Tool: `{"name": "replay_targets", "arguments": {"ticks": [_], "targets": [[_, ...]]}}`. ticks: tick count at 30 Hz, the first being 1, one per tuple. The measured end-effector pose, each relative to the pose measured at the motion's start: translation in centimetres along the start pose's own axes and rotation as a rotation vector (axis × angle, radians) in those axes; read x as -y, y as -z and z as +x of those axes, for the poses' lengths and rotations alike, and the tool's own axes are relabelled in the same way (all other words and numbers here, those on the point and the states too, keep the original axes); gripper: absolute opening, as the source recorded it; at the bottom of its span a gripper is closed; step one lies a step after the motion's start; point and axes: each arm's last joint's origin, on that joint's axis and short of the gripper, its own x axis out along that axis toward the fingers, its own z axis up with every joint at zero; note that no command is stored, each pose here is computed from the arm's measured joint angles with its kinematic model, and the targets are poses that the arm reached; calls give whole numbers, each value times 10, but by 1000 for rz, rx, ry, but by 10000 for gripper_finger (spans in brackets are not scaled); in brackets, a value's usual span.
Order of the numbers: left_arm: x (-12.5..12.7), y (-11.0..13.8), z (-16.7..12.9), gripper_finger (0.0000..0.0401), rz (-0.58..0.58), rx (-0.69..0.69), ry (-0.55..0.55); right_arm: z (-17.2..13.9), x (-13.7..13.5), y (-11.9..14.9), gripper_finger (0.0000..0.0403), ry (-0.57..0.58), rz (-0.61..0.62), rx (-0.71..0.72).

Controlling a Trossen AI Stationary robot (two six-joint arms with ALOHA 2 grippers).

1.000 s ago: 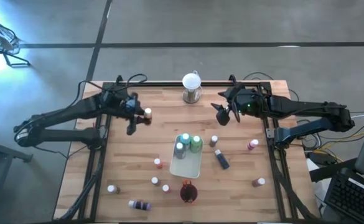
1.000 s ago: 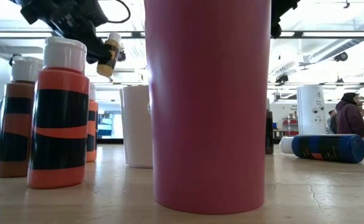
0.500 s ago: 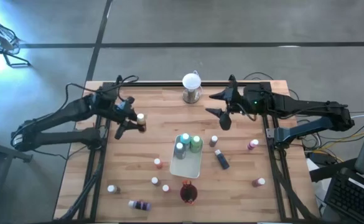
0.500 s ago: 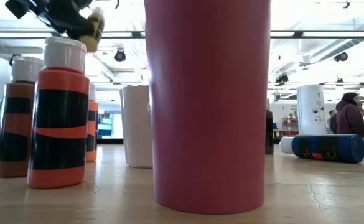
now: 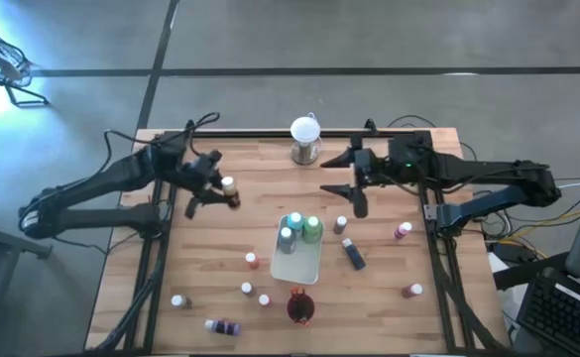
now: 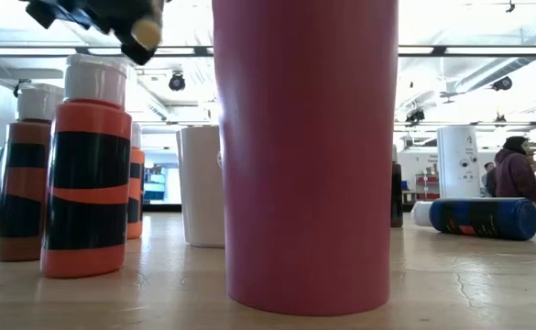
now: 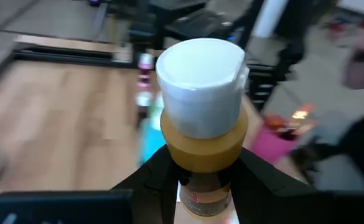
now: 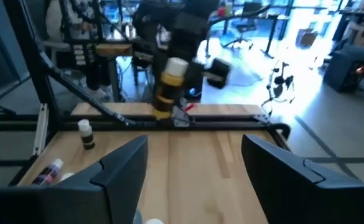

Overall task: Pick & Place Paint Supplies
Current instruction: Put the yellow paint bottle into the white bin

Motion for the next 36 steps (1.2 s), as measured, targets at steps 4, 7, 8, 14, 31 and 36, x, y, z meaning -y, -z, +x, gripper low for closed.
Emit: {"name": "replay_targets", "arguments": {"ticks": [4,7,8,14,31,36], "targets": [[-12,-3,13,115,32,10,-55,27,1,3,270,-3,7,-54],[-18,-5,21,115,45,26,-68,45,2,0,277,-1,8,-67],[-19,-5,24,115,49,30,-76,50,3,-4,278,-1,11,-61],[-27,-6,35,115,76,3,-123,83,6,-19,277,50,23,-50],[-27,-15,34,115,226,6,-199,151,10,-16,290,57,115,-80],[-27,-15,34,115,229,5,-198,163,11,-15,294,56,115,-69]]}}
